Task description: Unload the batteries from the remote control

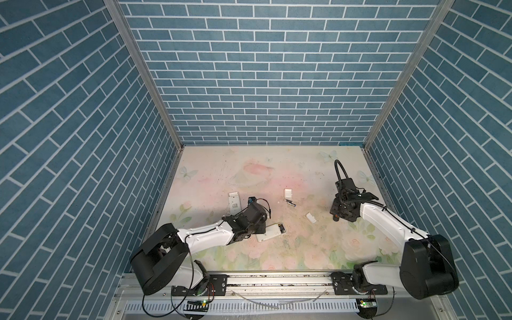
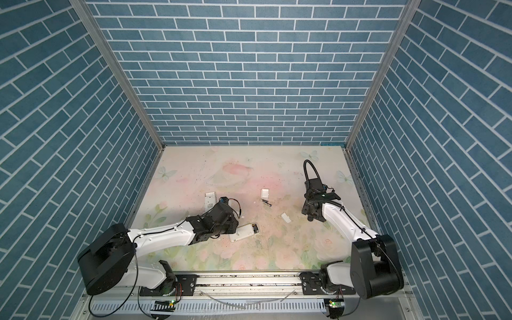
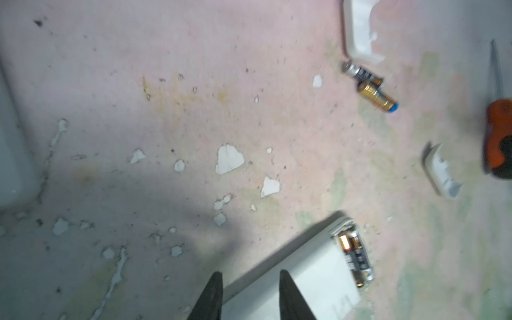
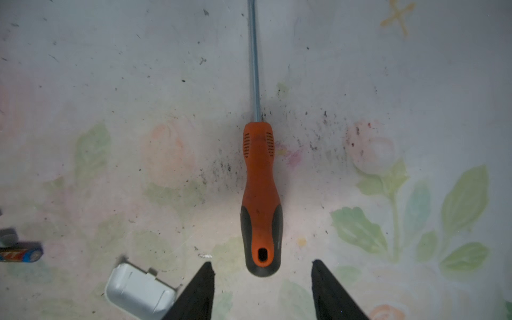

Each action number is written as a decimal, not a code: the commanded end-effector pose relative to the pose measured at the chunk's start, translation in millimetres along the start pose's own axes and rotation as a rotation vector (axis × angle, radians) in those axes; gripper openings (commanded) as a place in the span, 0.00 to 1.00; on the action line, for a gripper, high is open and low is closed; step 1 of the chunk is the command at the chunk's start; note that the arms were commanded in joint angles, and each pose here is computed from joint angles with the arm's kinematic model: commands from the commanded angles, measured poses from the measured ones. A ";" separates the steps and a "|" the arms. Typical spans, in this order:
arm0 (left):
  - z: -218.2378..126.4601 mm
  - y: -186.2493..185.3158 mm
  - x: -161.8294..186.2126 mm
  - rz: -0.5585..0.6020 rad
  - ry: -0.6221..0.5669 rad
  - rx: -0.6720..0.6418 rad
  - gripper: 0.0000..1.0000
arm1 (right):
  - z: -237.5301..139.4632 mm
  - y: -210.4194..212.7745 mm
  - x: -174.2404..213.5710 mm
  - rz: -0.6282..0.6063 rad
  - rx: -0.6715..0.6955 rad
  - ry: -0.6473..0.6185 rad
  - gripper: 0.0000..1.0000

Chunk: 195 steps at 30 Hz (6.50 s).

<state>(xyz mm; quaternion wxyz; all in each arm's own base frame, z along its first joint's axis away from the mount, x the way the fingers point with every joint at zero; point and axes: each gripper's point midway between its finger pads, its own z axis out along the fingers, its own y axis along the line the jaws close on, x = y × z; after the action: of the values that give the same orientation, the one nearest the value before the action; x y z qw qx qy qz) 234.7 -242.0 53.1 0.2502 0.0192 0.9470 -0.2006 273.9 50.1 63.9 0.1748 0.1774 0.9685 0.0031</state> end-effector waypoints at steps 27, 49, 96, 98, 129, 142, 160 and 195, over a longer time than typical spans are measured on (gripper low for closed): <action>-65.9 -23.8 -100.8 -0.003 -0.188 0.104 0.46 | 50.8 9.1 19.7 -0.030 -0.024 0.137 0.05; -40.0 -128.9 -159.3 -0.041 -0.226 0.569 0.47 | -143.5 154.6 24.8 -0.540 -0.651 -0.065 0.00; -24.9 -157.6 -162.4 -0.242 -0.297 0.730 0.00 | -173.3 186.7 22.3 -0.577 -0.708 -0.197 0.38; -28.0 -150.5 -175.2 -0.305 -0.331 0.747 0.00 | -177.1 184.1 16.9 -0.511 -0.739 -0.257 0.42; -78.4 -172.1 -231.6 -0.540 -0.379 0.961 0.00 | -196.6 237.7 -14.2 -0.401 -0.997 -0.686 0.49; -72.2 -164.1 -199.3 -0.598 -0.336 0.979 0.00 | -204.9 248.3 -22.5 -0.416 -1.014 -0.735 0.43; -72.4 -205.8 -171.4 -0.572 -0.247 1.035 0.00 | -207.7 259.5 -27.3 -0.448 -1.005 -0.732 0.37; -107.5 -141.0 -168.1 -0.338 -0.410 0.777 0.38 | -214.3 198.5 -5.0 -0.513 -0.794 -0.541 0.00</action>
<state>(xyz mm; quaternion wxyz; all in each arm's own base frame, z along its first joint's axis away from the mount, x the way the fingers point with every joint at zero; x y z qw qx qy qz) 311.8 -335.3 280.6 0.3468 -0.1133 0.6973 -0.6170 276.2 260.5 263.4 0.4579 -0.1652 0.8228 0.2933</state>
